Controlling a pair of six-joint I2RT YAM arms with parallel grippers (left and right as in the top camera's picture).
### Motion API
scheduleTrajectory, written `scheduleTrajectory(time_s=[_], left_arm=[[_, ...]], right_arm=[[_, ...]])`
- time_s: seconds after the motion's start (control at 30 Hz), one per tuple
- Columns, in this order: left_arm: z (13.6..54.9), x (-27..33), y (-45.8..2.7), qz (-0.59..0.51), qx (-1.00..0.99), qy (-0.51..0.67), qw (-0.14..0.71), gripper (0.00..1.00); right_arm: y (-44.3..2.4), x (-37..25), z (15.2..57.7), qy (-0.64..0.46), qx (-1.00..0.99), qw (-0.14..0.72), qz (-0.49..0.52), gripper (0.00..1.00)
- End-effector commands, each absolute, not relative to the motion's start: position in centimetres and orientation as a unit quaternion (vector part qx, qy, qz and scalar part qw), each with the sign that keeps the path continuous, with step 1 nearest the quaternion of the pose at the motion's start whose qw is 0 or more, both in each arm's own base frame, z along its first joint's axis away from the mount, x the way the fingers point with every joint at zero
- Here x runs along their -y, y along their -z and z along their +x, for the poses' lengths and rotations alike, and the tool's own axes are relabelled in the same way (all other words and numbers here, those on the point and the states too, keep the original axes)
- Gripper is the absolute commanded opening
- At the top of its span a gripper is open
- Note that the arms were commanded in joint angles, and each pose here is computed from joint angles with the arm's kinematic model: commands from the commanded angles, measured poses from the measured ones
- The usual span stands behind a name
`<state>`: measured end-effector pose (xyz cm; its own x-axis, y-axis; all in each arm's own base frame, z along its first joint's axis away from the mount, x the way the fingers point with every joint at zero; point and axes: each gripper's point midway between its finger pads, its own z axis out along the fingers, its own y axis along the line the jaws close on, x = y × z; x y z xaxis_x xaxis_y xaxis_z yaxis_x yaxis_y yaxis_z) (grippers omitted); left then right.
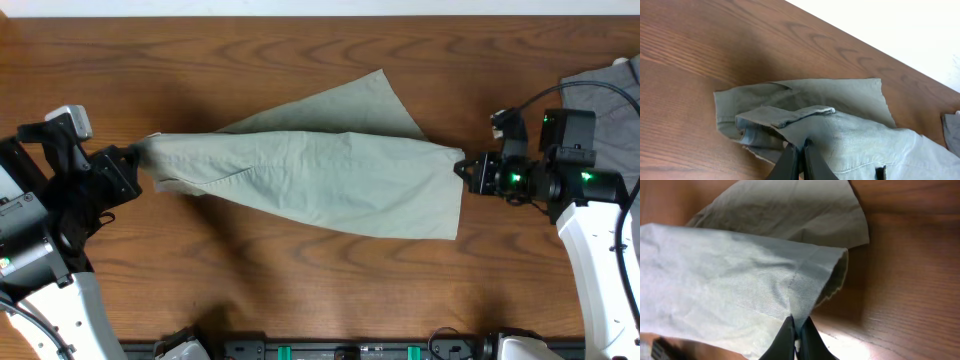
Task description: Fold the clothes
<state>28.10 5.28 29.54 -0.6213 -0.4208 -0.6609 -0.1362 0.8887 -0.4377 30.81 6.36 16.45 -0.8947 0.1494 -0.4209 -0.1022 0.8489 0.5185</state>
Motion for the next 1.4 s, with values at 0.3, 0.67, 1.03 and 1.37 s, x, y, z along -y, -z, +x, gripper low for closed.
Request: scheduleTrajectory(time_s=[0.3, 0.67, 1.03, 1.37], left_arm=[[28.2, -5.8, -30.5, -0.160, -0.879, 0.164, 0.417, 0.06], [28.3, -5.8, -30.5, -0.156, -0.880, 0.162, 0.419, 0.06], [28.3, -5.8, -30.5, -0.156, -0.880, 0.162, 0.419, 0.06], [28.3, -5.8, -30.5, -0.156, -0.879, 0.162, 0.420, 0.06]], right_arm=[[-17.7, -8.3, 30.3, -0.299, -0.920, 0.244, -0.062, 0.01], [-12.0, -8.5, 29.0, -0.283, -0.948, 0.143, -0.040, 0.47], [-2.6, -14.1, 29.1, -0.318, -0.943, 0.027, -0.091, 0.41], [-0.9, -15.8, 28.6, -0.359, -0.928, 0.001, -0.103, 0.39]])
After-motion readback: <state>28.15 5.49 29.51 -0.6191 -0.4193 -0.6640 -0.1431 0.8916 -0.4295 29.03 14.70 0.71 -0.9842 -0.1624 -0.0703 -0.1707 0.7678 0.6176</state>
